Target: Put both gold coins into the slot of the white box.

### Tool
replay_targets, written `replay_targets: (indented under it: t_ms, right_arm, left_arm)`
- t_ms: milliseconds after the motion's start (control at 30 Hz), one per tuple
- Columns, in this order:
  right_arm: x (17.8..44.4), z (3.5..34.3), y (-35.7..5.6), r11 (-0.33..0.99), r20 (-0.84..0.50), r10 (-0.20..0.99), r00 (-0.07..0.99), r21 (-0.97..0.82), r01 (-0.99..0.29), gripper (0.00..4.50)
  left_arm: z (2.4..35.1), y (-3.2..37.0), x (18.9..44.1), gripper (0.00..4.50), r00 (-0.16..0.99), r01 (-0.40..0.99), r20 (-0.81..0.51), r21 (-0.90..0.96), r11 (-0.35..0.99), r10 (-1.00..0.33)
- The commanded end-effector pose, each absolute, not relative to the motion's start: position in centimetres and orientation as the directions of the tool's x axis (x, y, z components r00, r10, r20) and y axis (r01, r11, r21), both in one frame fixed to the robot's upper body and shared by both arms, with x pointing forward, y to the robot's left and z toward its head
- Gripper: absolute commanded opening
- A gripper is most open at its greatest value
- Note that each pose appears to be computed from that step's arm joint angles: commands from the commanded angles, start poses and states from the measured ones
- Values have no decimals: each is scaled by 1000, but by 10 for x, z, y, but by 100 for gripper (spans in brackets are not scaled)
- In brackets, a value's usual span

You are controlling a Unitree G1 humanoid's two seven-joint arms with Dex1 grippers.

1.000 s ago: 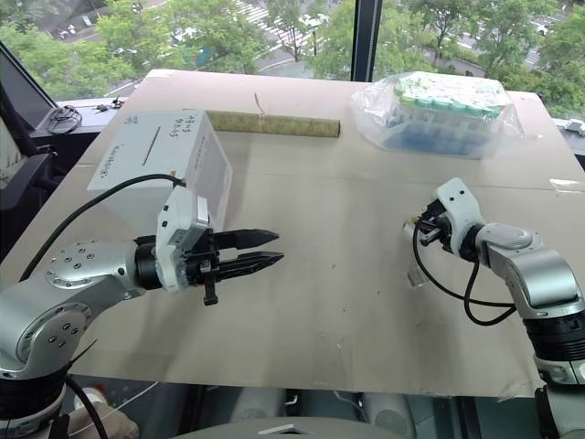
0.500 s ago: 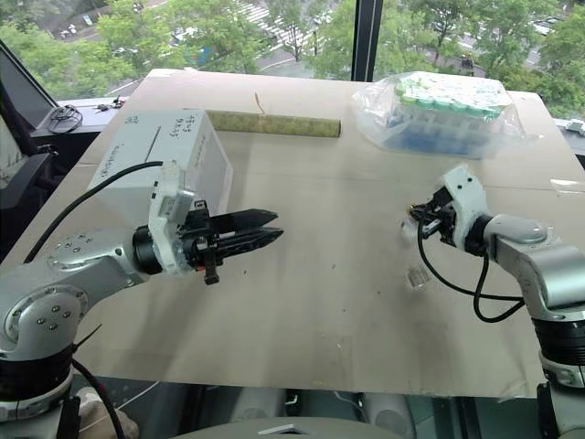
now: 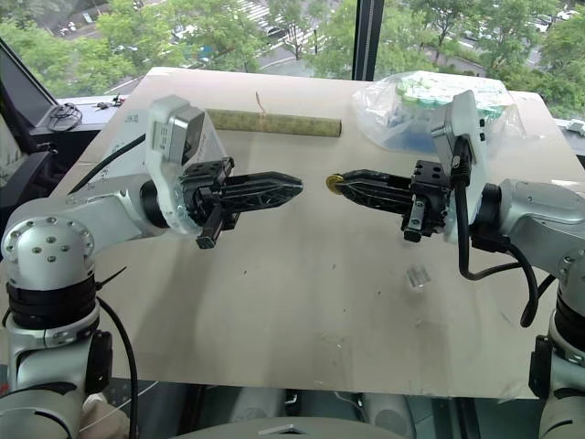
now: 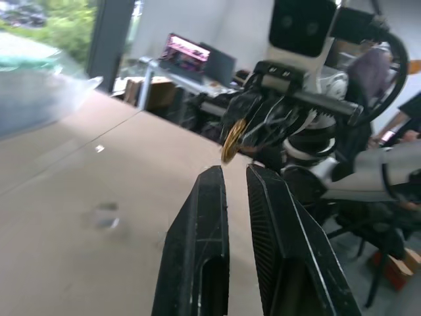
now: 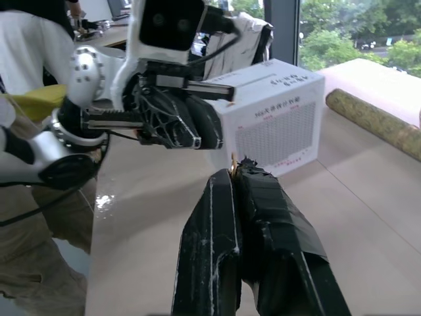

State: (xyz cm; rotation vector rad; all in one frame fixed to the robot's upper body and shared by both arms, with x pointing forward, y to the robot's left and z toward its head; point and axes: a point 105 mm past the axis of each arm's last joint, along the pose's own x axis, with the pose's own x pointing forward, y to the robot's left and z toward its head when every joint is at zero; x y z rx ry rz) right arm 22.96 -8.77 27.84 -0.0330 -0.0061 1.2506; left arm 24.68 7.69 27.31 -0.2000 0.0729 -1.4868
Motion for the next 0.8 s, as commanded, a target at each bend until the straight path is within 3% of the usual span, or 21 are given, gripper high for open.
replay_targets:
  t_ms: [33, 800]
  right_arm:
    - [220, 289, -85, 298, 11, 955, 298, -69, -952, 0]
    - [207, 289, -73, 244, 4, 970, 244, -73, -967, 0]
  left_arm:
    - [281, 74, 242, 51, 25, 989, 80, -149, 13, -996]
    - [283, 66, 241, 51, -67, 992, 54, -100, -72, -996]
